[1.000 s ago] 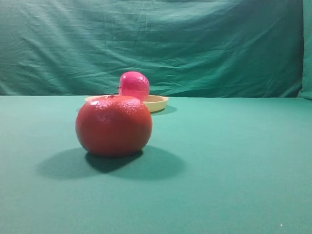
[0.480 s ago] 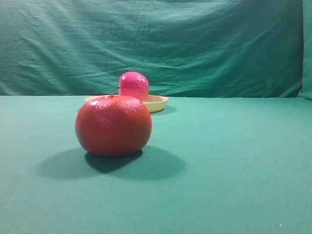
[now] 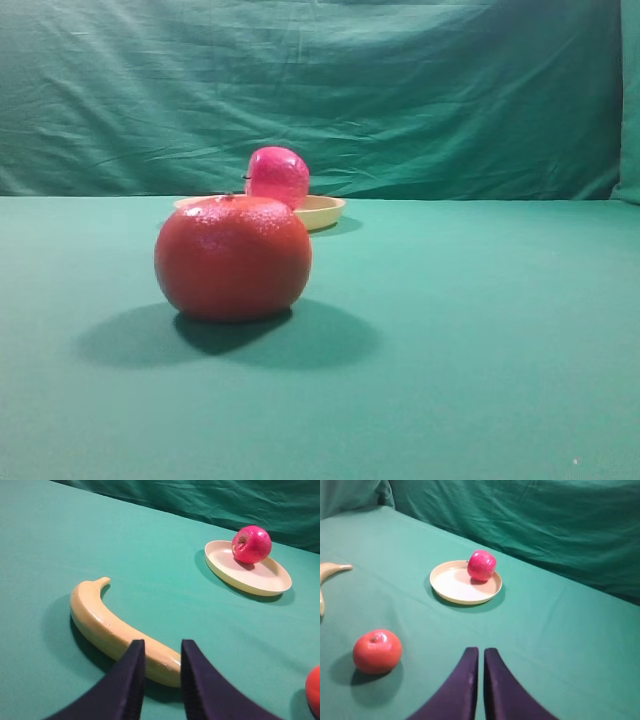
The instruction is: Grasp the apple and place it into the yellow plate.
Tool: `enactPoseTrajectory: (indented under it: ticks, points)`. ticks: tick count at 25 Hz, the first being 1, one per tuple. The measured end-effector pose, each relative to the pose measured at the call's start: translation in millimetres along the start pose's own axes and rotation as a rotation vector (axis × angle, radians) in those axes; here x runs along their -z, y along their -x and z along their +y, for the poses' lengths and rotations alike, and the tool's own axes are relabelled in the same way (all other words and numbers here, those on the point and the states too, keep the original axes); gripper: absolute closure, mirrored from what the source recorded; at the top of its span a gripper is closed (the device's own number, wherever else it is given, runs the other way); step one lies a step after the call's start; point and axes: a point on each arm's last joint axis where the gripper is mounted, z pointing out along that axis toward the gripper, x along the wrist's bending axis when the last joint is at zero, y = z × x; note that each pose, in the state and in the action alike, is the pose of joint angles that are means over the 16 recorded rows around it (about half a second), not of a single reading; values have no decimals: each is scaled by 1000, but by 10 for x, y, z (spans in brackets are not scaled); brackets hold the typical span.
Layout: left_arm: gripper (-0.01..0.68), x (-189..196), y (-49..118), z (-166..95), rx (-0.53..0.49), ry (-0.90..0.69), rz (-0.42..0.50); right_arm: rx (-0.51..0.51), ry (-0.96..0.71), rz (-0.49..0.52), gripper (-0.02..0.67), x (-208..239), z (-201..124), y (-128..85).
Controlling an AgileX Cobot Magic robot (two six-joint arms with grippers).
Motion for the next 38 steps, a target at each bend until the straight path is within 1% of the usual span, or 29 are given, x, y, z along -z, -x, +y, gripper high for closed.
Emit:
enactPoseTrajectory:
  ticks: [5, 11, 15, 19, 27, 38]
  points:
    - [516, 0, 0, 0, 0, 0, 0, -42, 39, -80, 649, -18, -251, 30]
    - [516, 0, 0, 0, 0, 0, 0, -105, 90, -232, 649, -5, -512, 84]
    - [516, 0, 0, 0, 0, 0, 0, -142, 85, -323, 649, -25, -682, 110]
    - [516, 0, 0, 0, 0, 0, 0, -167, 61, -380, 649, -62, -829, 127]
    - [516, 0, 0, 0, 0, 0, 0, -191, 13, -410, 649, -125, -999, 133]
    - [516, 0, 0, 0, 0, 0, 0, -192, 10, -410, 649, -131, -1012, 133]
